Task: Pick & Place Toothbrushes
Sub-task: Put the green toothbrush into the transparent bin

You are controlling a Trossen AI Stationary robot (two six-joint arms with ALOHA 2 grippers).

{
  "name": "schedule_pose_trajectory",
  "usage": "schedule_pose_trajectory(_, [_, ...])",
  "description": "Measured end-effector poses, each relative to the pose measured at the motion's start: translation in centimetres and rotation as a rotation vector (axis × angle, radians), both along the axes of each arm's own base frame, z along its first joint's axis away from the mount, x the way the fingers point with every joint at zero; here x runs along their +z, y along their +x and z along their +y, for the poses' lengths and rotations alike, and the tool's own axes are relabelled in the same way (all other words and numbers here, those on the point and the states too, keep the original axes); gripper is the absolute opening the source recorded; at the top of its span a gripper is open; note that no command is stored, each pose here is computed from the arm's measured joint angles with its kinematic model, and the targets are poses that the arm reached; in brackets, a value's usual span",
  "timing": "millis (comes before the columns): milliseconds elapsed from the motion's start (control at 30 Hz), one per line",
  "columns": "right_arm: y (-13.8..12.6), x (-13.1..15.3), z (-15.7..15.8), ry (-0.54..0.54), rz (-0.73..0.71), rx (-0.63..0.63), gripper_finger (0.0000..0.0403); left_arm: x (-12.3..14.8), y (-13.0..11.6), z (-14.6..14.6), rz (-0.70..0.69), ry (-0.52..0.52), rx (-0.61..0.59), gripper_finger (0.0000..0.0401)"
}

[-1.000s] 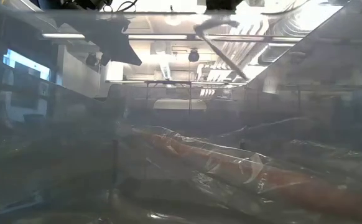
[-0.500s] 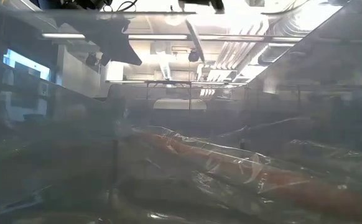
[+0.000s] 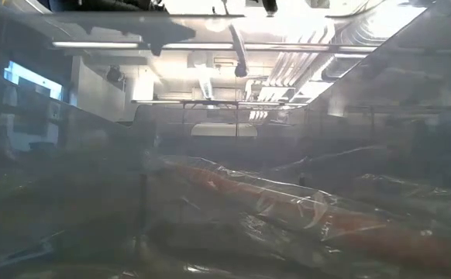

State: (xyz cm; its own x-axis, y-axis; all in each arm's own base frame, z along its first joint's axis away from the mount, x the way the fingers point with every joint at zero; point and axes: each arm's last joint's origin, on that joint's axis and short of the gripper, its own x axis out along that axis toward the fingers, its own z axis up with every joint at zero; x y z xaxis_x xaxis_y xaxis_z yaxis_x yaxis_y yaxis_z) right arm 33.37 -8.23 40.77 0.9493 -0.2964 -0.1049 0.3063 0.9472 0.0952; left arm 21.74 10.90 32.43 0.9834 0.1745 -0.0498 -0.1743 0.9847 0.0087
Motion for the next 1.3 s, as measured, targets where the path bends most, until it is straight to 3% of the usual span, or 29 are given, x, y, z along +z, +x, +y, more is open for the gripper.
schedule_pose_trajectory(433, [0.1, 0.7, 0.1, -0.012, -0.068, 0.045, 0.0005, -2.7, 4.0, 1.4, -0.055, -0.120, -0.182, 0.0015])
schedule_pose_trajectory(567, [0.1, 0.6, 0.1, -0.011, -0.065, 0.043, 0.0005, -2.6, 4.4, 1.4, -0.090, -0.094, -0.201, 0.0017])
schedule_pose_trajectory(1000, [0.1, 0.6, 0.2, 0.006, -0.064, 0.067, 0.0005, -2.1, 4.7, 1.0, -0.138, -0.069, -0.130, 0.0143])
schedule_pose_trajectory(1300, [1.2, -0.2, 0.1, 0.024, -0.072, 0.075, 0.0005, -2.1, 5.1, 0.1, -0.137, -0.062, -0.156, 0.0155])
